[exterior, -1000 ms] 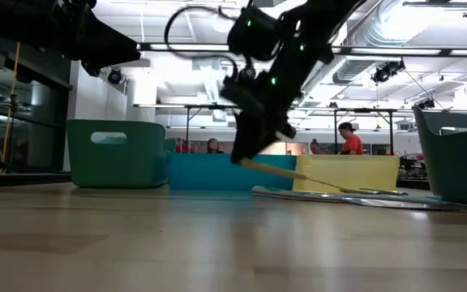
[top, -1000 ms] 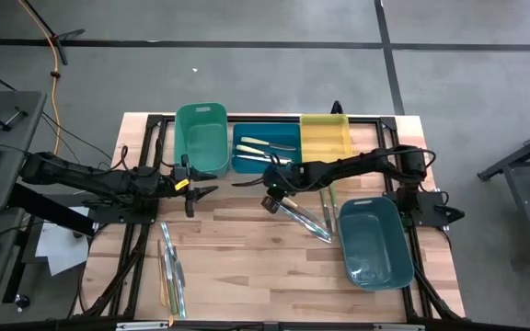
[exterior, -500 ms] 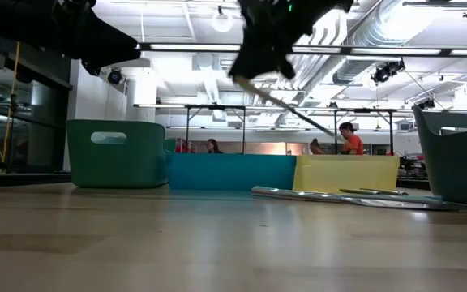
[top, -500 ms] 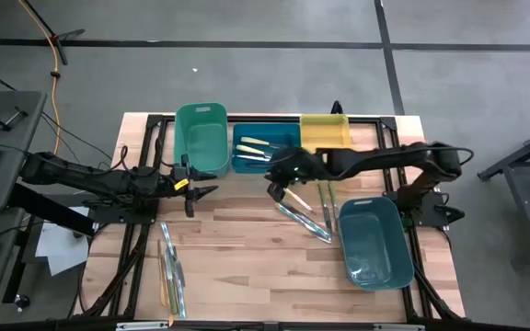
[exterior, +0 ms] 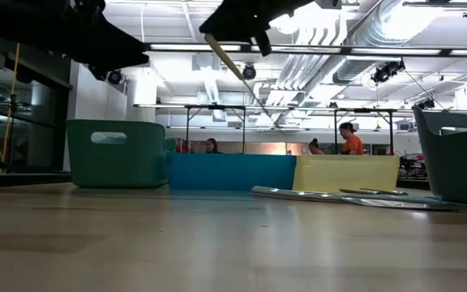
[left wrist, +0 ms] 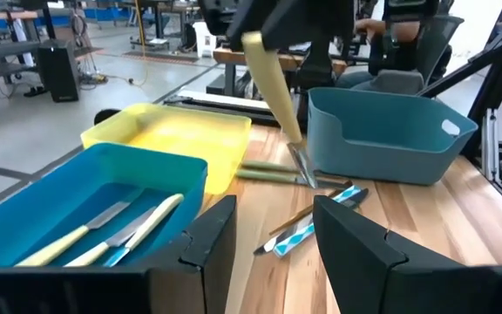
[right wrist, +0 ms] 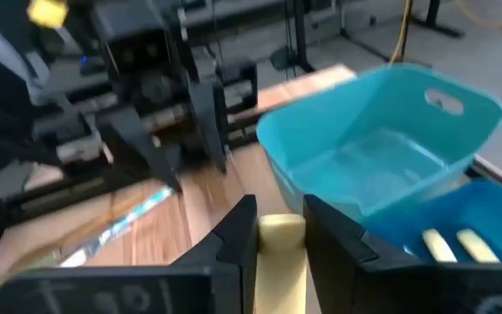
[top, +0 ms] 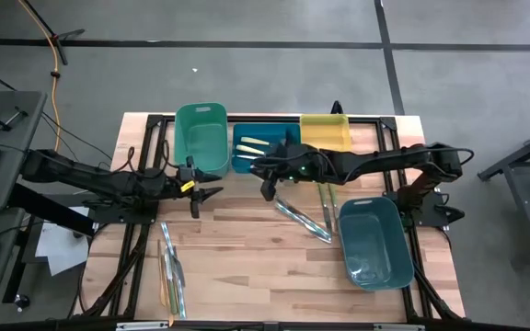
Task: Sort silverware by color (type)
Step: Put the yellow knife into the blue bin
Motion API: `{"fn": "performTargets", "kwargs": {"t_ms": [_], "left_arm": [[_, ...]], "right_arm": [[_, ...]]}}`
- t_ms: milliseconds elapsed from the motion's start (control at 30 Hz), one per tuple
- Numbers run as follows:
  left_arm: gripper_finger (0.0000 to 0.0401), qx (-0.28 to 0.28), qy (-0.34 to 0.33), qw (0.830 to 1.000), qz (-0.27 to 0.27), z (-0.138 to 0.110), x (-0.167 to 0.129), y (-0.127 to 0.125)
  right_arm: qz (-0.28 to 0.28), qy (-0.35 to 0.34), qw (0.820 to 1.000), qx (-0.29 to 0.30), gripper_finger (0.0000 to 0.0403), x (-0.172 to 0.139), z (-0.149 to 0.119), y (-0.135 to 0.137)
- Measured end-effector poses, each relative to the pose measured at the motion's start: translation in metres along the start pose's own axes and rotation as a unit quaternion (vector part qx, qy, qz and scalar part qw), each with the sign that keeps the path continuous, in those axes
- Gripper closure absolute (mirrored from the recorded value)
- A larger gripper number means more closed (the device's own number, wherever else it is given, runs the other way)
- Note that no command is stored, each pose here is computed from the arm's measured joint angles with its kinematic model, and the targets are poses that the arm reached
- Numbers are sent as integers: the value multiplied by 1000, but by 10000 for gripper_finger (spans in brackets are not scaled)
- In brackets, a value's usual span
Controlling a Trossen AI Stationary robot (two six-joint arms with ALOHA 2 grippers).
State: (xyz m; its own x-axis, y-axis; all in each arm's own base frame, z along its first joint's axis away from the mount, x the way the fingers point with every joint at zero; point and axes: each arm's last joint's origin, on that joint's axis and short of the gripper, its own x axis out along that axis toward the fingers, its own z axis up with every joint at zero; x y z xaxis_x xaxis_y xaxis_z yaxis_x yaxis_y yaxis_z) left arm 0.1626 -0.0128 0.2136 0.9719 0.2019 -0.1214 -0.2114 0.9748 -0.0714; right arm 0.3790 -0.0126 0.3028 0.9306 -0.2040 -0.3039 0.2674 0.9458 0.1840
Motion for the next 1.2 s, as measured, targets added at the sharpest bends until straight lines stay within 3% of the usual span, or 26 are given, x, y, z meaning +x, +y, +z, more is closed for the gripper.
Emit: {"fn": "performTargets", "kwargs": {"t_ms": [300,467,800,1200], "left_arm": [[256,-6,-47,999,-5,0,22,-8],[256,-21,-94,994,-43,3,32,-14],[256,-36,-133,989,-48,-1,45,-18],[256,-30,-117,991,-59,0,66,-23]], "right_arm": [[42,-96,994,-11,333,1,15,11],[84,-131,988,-7,333,10,13,18],[101,-146,984,-6,333,21,5,25],[112,-155,981,-7,333,21,4,30]]}}
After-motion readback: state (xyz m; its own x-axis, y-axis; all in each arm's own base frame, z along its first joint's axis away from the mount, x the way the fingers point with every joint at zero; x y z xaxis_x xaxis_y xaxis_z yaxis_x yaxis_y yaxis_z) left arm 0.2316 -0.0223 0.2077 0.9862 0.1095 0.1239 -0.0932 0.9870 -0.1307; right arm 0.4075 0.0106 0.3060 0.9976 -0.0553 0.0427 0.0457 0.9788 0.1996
